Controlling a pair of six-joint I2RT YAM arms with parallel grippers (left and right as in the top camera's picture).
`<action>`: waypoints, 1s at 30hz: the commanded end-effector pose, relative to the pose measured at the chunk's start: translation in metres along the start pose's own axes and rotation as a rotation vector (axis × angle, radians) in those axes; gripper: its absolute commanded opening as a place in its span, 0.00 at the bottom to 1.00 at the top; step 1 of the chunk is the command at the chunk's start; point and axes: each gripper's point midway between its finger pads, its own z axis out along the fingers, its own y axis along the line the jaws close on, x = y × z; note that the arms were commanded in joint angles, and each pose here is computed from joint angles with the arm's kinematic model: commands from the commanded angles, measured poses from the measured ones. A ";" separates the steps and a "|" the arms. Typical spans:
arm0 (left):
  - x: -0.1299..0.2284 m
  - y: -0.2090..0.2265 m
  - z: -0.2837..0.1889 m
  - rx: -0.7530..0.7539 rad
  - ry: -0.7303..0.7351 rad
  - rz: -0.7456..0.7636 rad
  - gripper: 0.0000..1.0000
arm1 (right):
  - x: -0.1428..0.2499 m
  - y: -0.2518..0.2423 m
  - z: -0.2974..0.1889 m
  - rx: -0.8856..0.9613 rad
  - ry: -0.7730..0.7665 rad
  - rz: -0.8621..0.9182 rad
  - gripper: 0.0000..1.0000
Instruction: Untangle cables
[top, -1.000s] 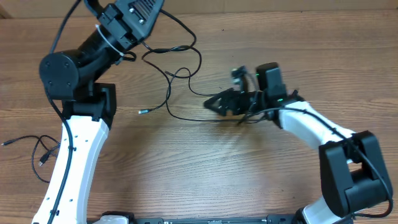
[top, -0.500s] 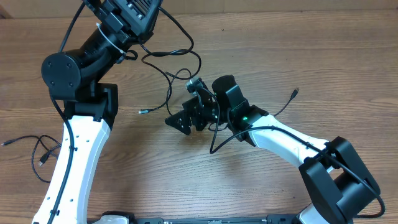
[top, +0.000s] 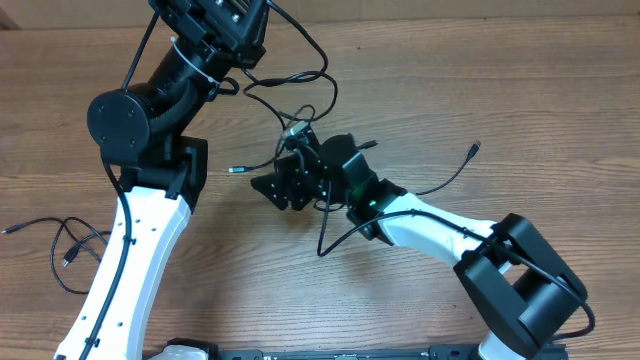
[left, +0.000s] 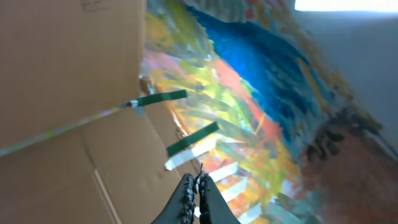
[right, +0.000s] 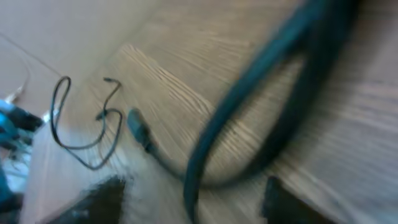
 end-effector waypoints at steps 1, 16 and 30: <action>0.000 -0.021 0.002 0.068 -0.030 -0.003 0.04 | 0.008 -0.011 0.010 0.064 0.000 0.006 0.30; -0.128 0.033 -0.067 -0.300 -0.379 0.340 0.04 | 0.133 -0.057 -0.051 0.234 0.546 0.452 0.04; -0.179 0.114 -0.164 -0.802 -0.557 0.338 0.04 | 0.142 -0.173 -0.140 0.653 0.516 0.758 0.04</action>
